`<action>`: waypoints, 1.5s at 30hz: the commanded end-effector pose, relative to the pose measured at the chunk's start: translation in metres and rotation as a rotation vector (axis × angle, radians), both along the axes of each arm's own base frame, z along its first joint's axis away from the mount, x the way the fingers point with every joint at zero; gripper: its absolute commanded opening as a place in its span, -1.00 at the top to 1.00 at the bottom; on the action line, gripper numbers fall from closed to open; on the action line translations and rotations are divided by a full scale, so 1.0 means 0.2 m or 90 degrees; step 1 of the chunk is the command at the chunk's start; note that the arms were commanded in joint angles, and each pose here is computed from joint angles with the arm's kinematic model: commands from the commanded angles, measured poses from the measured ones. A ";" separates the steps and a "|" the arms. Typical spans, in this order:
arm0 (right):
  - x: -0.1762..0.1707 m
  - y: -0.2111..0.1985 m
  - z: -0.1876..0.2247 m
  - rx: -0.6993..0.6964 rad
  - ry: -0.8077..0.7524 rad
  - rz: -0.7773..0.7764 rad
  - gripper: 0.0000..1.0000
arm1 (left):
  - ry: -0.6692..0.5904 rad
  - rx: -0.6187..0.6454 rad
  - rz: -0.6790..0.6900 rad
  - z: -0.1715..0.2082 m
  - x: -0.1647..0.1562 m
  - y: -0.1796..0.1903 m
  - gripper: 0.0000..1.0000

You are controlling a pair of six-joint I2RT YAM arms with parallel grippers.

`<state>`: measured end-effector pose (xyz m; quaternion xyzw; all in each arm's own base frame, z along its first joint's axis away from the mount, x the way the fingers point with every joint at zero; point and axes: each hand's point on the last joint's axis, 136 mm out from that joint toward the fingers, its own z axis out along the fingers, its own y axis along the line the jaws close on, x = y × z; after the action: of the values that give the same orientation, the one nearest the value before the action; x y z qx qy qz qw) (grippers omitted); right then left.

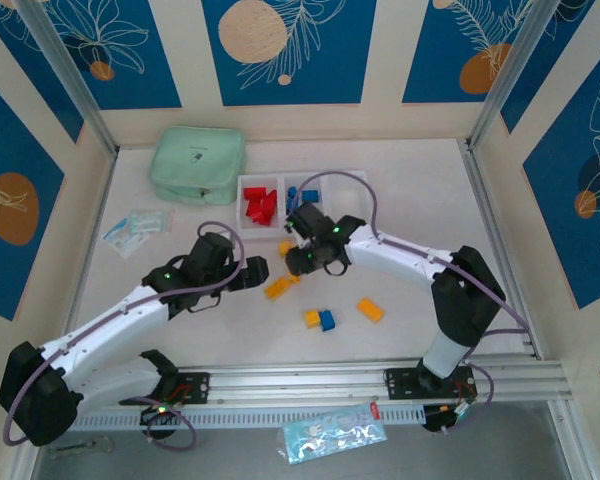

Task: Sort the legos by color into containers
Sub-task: Pick up the lego from the bottom-center of the table, then place the lego in the container.

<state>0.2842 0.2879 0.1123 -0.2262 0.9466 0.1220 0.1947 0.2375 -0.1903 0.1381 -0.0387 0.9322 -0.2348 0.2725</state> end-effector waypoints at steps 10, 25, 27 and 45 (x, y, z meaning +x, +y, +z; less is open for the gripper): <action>0.62 -0.06 0.08 0.021 -0.043 -0.107 0.23 | -0.079 -0.003 0.011 0.20 0.21 -0.05 -0.99; 0.87 0.03 0.08 0.018 -0.056 -0.101 -0.08 | -0.085 -0.007 0.028 0.23 0.30 -0.01 -0.99; 0.86 0.03 0.13 0.021 -0.068 -0.096 -0.11 | -0.086 -0.009 0.023 0.24 0.30 -0.01 -0.99; 0.38 -0.21 0.27 0.049 -0.020 -0.110 -0.25 | -0.049 -0.040 -0.045 0.22 0.19 -0.10 -0.99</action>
<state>0.3871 0.2511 0.1754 -0.1422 0.9452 0.1269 0.2652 0.2842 -0.2040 0.1760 -0.0246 0.9149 -0.2596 0.3082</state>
